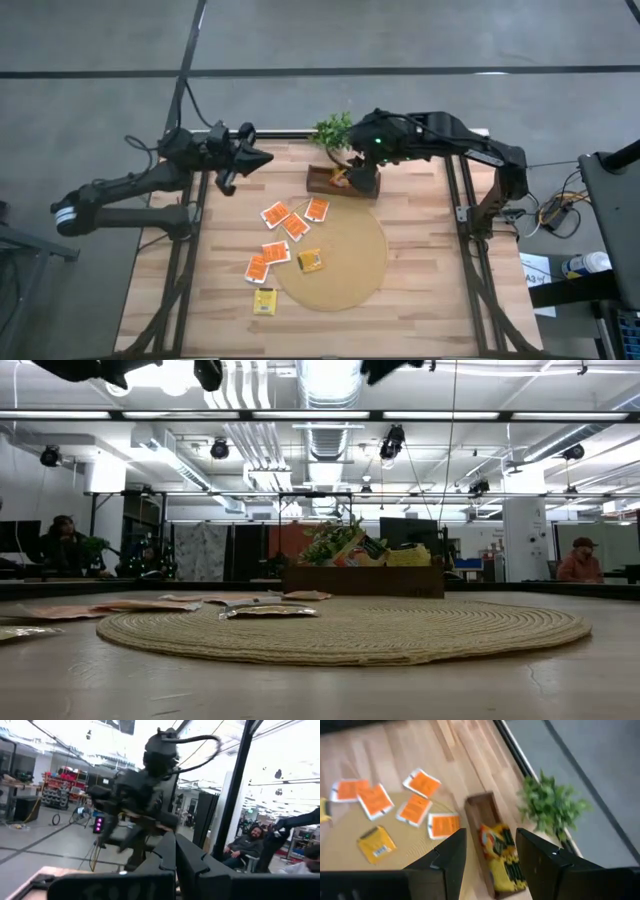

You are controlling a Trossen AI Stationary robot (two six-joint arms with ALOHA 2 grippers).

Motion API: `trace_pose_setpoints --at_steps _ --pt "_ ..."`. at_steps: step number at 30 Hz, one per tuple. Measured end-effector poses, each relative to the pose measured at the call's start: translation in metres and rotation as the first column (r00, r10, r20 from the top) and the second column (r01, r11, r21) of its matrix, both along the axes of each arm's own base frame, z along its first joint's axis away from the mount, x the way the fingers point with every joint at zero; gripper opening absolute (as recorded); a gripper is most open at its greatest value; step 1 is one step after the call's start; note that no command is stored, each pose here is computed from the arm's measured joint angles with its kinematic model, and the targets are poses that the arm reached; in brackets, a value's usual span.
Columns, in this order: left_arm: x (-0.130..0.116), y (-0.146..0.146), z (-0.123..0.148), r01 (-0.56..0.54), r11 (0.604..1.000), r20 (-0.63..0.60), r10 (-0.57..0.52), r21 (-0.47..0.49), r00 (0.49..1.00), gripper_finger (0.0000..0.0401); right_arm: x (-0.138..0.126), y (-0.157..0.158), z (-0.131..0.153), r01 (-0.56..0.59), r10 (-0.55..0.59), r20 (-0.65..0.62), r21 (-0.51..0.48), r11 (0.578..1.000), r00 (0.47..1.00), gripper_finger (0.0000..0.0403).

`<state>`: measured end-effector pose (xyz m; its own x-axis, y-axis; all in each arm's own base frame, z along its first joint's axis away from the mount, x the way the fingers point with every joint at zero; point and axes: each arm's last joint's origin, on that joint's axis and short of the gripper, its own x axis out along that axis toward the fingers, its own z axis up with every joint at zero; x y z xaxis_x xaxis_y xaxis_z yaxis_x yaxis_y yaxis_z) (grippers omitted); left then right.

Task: Pick & Place Tea
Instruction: Put the orange tea bag into the middle section of the wooden organizer

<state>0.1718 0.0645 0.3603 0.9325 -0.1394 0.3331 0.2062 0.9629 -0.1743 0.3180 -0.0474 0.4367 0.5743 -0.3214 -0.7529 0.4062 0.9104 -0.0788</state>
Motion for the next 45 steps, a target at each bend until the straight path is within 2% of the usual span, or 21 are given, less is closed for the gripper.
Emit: trace_pose_setpoints --at_steps 7,12,19,23,27,36,42,45 --pt "-0.016 -0.008 -0.01 0.015 1.0 -0.045 -0.016 -0.02 0.999 0.0 0.008 -0.027 -0.041 0.0 0.011 -0.092 0.118 0.993 0.996 0.0166" --pt "-0.024 -0.012 -0.013 0.025 0.999 -0.045 -0.026 -0.033 0.999 0.0 0.01 -0.045 -0.071 -0.002 0.026 -0.139 0.166 0.986 0.99 0.0166" --pt "-0.028 -0.014 -0.014 0.033 0.998 -0.046 -0.035 -0.044 0.998 0.0 0.006 -0.071 -0.114 -0.087 0.134 -0.169 0.261 0.961 0.976 0.0166" --pt "-0.028 -0.014 -0.014 0.038 0.998 -0.049 -0.04 -0.044 0.998 0.0 0.001 -0.086 -0.134 -0.108 0.16 -0.188 0.259 0.96 0.969 0.0162" --pt "-0.027 -0.014 -0.015 0.039 0.998 -0.057 -0.042 -0.049 0.997 0.0 -0.004 -0.1 -0.153 -0.158 0.206 -0.136 0.303 0.94 0.969 0.0152" --pt "-0.027 -0.014 -0.015 0.04 0.998 -0.058 -0.043 -0.055 0.997 0.0 -0.015 -0.126 -0.182 -0.132 0.165 -0.1 0.277 0.952 0.981 0.0135" --pt "-0.027 -0.014 -0.015 0.037 0.998 -0.058 -0.04 -0.058 0.998 0.0 -0.015 -0.128 -0.191 -0.142 0.167 -0.078 0.256 0.956 0.983 0.0155" --pt "-0.027 -0.014 -0.015 0.033 0.997 -0.058 -0.037 -0.076 0.998 0.0 -0.013 -0.128 -0.199 -0.173 0.196 -0.054 0.285 0.943 0.979 0.0171"
